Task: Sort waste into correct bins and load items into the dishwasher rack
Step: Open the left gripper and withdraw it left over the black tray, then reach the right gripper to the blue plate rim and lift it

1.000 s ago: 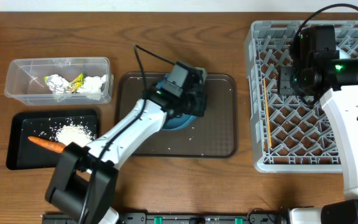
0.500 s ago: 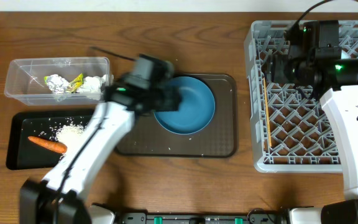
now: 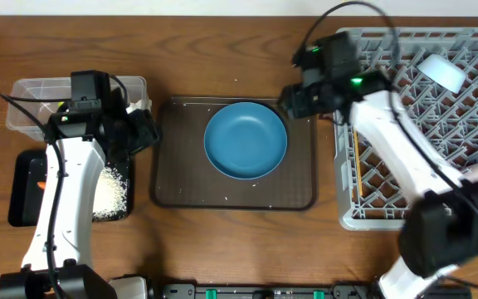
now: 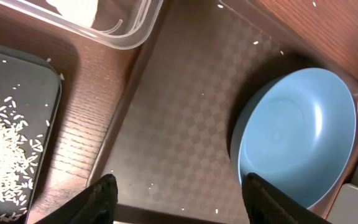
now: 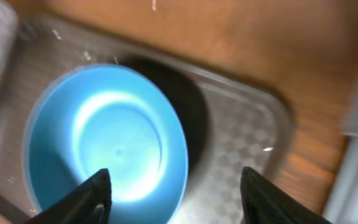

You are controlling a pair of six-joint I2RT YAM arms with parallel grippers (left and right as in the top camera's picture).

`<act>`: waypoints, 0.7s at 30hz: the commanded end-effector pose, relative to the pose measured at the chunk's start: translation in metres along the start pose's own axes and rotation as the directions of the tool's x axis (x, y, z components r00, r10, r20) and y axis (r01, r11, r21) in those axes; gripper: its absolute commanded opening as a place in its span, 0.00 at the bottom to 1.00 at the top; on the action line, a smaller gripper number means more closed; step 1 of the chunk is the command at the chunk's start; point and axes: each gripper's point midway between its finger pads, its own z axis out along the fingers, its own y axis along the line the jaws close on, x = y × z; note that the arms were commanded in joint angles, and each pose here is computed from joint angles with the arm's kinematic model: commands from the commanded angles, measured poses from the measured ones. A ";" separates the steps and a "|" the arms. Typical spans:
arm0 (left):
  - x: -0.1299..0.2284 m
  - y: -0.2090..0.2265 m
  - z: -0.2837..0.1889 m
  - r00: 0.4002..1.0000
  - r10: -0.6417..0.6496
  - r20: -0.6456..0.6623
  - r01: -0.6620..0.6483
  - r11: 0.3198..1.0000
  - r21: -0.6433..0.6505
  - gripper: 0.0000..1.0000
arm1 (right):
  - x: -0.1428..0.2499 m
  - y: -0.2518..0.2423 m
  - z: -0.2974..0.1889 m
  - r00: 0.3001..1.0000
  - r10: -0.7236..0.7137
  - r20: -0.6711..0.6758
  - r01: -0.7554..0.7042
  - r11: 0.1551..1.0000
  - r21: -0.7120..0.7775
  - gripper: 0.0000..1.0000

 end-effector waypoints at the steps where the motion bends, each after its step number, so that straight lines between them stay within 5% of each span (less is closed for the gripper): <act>1: -0.001 0.000 0.001 1.000 0.013 -0.003 -0.013 1.000 -0.003 0.65 | 0.018 -0.005 0.036 0.996 0.047 -0.075 -0.044 0.998 0.041 0.59; 9: -0.001 0.001 0.001 1.000 0.011 -0.006 -0.011 1.000 -0.005 0.65 | 0.066 0.003 0.098 0.961 0.096 -0.260 -0.100 0.995 0.001 0.40; 12: -0.001 0.001 0.001 1.000 0.011 -0.006 -0.011 1.000 -0.005 0.65 | 0.079 0.002 0.108 0.948 0.101 -0.302 -0.102 0.995 0.011 0.05; 13: 0.000 0.001 0.001 1.000 0.011 -0.006 -0.011 1.000 -0.005 0.65 | 0.080 0.001 0.107 0.946 0.101 -0.307 -0.102 0.995 0.014 0.01; 21: 0.000 0.001 0.001 1.000 0.011 -0.007 -0.011 1.000 -0.005 0.65 | 0.005 -0.029 0.043 0.984 0.143 -0.104 -0.136 0.988 0.075 0.01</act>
